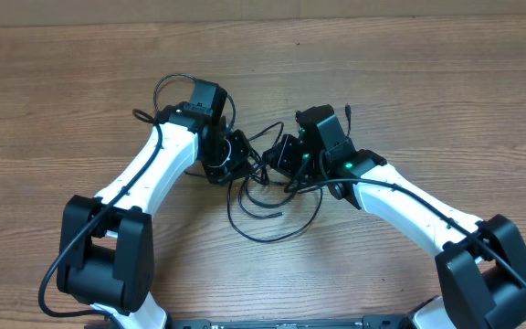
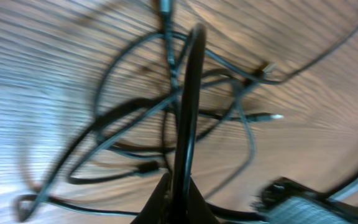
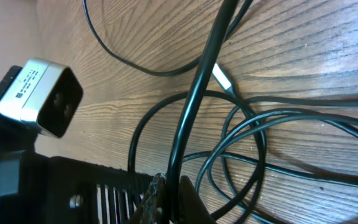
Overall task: Untangle cables
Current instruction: 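Pull the left gripper leftward and the right gripper up-right, spreading cables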
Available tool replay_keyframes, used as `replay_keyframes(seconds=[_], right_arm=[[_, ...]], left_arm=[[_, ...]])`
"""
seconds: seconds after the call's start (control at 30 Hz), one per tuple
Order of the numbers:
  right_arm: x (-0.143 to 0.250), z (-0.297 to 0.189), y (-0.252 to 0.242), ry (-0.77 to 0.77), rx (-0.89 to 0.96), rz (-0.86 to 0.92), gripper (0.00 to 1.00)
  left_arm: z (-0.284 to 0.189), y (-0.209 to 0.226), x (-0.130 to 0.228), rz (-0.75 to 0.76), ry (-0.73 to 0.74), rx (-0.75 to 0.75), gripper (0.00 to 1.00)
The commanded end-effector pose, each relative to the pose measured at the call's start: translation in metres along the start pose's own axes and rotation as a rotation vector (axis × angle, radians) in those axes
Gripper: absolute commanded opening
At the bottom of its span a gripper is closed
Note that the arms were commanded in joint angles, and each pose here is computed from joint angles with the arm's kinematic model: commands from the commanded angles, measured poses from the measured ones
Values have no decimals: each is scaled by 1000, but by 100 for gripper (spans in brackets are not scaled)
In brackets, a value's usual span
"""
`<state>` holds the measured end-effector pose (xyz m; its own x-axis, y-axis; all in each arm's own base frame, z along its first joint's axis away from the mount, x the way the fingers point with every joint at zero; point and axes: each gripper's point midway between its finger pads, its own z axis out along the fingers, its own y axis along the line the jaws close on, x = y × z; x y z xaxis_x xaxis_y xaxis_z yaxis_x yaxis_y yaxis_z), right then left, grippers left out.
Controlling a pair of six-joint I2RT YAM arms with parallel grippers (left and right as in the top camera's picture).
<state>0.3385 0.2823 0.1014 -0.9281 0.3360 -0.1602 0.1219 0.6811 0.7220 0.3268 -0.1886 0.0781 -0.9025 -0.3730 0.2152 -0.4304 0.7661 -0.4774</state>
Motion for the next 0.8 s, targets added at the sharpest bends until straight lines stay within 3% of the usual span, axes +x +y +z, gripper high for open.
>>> replay_keyframes(seconds=[0.0,0.17,0.47,0.77], right_arm=[[4,2,2,22,-12,62,4],[12,3,-16,22,77,151,4],[13,7,-34,19,145,203,4],[26,7,-50,66,209,228,4]], left_arm=[[-14,-36,14,-101,98,174,4],[-22,-59,26,-269,218,276,5],[-32,-70,38,-318,325,339,4],[-41,-48,-1,-493,222,325,4]])
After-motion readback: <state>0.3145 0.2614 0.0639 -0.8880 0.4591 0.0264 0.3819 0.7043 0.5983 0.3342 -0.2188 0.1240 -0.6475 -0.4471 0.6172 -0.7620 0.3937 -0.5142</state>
